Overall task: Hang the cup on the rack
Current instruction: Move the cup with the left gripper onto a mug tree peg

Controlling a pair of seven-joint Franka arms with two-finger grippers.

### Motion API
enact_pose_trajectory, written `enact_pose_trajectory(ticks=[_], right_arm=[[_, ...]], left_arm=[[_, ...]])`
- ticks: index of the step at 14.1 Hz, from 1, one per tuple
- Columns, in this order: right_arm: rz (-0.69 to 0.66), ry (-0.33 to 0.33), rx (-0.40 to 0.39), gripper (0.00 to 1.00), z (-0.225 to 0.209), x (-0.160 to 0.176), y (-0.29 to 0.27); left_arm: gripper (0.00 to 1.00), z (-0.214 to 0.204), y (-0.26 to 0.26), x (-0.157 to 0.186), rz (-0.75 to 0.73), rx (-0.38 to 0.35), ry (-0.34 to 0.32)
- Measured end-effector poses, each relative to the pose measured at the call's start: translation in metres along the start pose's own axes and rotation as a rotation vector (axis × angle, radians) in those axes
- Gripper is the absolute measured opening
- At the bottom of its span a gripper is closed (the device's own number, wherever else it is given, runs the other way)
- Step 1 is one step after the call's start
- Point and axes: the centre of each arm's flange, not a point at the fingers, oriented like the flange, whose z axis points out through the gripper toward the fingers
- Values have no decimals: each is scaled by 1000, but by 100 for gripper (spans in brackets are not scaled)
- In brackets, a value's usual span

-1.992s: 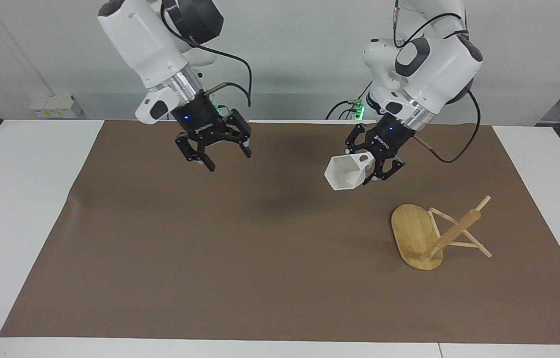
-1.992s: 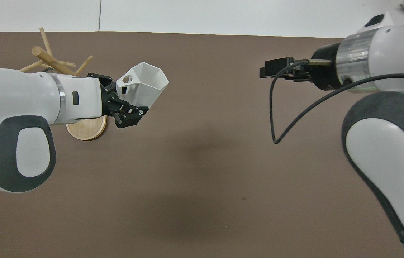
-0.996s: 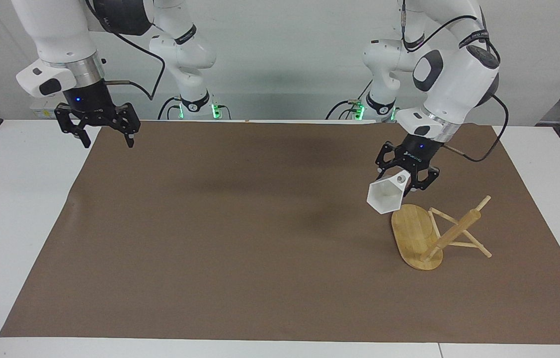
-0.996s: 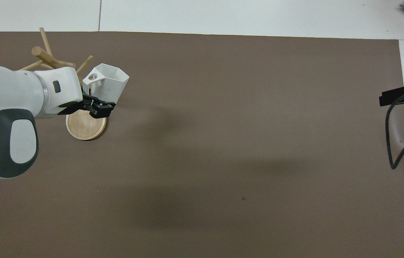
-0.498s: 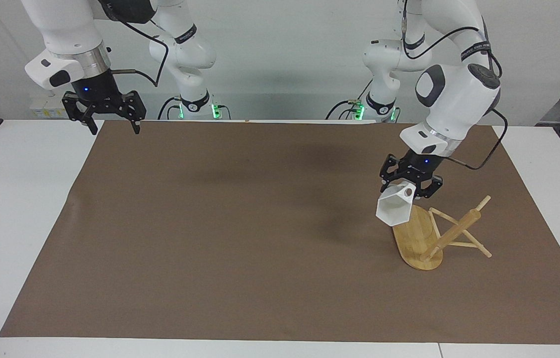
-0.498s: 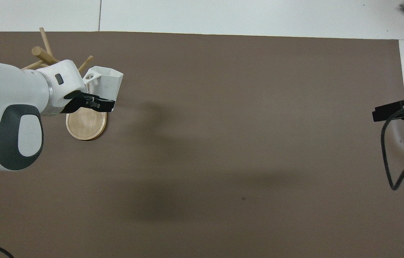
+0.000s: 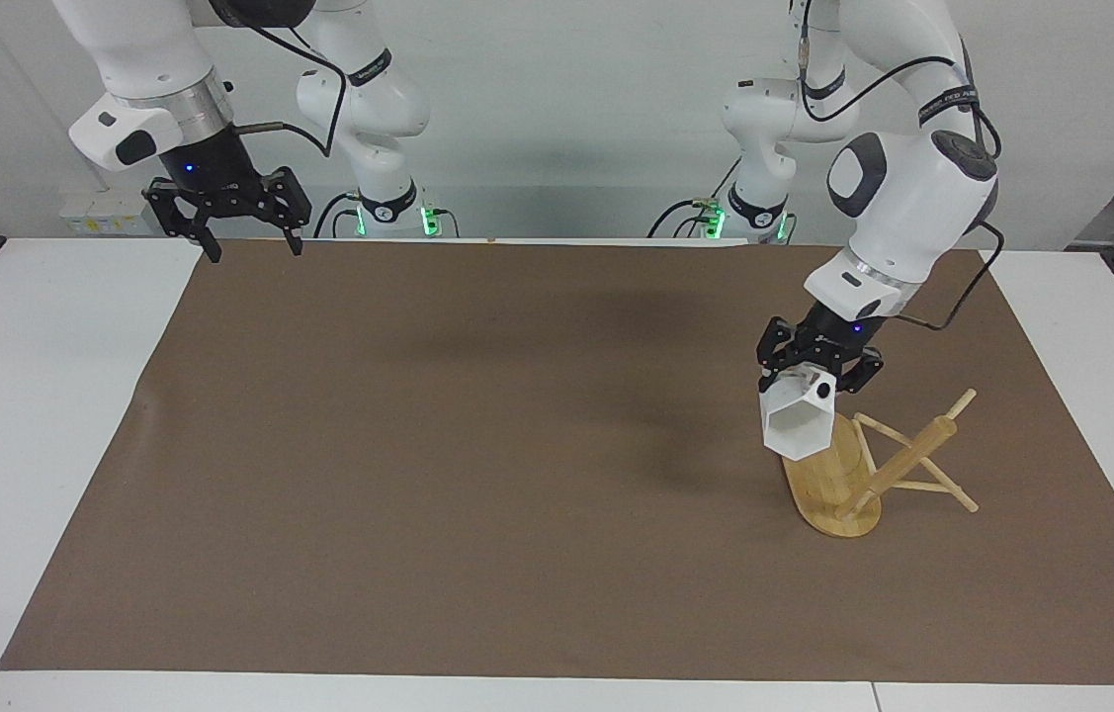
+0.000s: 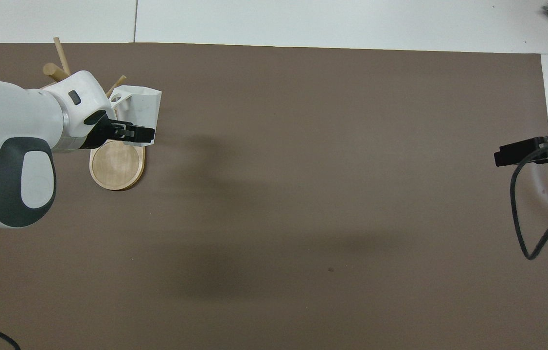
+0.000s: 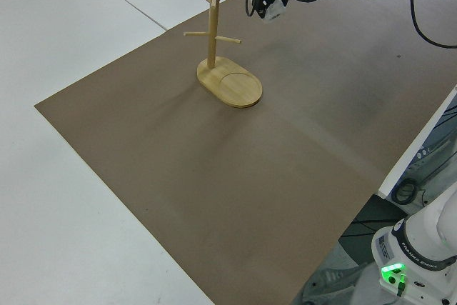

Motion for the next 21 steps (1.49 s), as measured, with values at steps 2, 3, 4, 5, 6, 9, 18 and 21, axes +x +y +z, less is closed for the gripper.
enact_pose_trajectory(ticks=[2,3,4,5,6,9,18,21], right_arm=[[9,-8,1,100,1,-1,5],[14,-8,0,100,1,-2,7],[18,-8,-1,100,1,-2,10],[21,-8,-2,100,1,-2,11],[22,-8,-3,100,0,-2,12],[23,-10,-30,100,0,-2,15],[29,6,-71,100,-3,-2,22],[29,8,-72,100,-3,-2,22]], left_arm=[[74,-2,-7,4,-12,4,11],[74,-2,-12,6,-24,7,19],[74,-1,-15,7,-36,9,24],[74,-1,-18,8,-45,10,28],[74,-1,-20,9,-50,12,35],[74,-1,-22,11,-62,16,52],[74,-2,-45,12,-213,25,72],[74,-2,-55,12,-231,29,73]])
